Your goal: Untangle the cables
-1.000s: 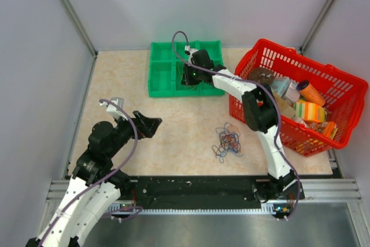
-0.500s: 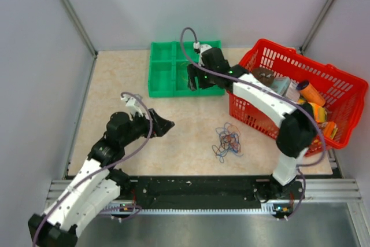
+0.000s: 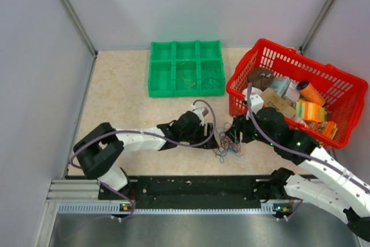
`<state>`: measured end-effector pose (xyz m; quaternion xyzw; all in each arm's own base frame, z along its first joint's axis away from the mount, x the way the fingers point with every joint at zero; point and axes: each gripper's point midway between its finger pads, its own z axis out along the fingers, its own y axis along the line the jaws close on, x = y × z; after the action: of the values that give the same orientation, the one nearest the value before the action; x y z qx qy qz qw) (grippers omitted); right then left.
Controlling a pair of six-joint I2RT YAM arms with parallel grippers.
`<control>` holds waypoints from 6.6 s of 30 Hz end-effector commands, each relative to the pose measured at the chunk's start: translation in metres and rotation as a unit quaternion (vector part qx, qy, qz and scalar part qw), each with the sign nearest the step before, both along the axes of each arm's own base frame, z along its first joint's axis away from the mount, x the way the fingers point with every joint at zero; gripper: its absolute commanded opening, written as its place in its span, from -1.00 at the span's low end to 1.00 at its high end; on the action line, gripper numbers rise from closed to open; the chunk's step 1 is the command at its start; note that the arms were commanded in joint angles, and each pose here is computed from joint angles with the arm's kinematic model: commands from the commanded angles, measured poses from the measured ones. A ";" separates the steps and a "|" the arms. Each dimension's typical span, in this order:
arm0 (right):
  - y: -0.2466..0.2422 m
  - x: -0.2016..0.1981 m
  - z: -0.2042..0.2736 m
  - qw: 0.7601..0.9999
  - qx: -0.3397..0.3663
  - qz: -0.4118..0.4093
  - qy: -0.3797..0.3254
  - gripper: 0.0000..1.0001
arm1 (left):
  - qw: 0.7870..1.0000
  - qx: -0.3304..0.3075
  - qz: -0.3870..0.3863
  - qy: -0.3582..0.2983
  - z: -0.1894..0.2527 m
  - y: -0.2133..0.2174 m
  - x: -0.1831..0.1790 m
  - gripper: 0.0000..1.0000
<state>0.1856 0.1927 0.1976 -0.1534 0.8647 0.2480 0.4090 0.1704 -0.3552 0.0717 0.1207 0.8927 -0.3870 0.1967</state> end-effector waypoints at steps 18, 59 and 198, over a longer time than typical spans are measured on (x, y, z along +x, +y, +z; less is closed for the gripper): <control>-0.005 -0.041 -0.012 0.997 0.074 0.024 0.021 0.00 | 0.972 -0.155 0.172 0.045 0.010 -0.048 0.086 -0.02; 0.231 0.030 -0.055 0.985 0.110 0.123 0.046 0.35 | 0.880 -0.198 0.241 -0.359 0.325 0.176 0.015 -1.00; 0.128 -0.036 -0.035 0.969 0.060 0.236 -0.047 -1.00 | 0.994 -0.078 0.049 -0.058 0.035 0.105 0.036 0.32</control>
<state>0.1400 0.3180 0.1268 -0.3344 0.7935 0.3653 0.3537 0.2108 -0.2475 0.0957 0.0327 0.8719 -0.4219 0.2464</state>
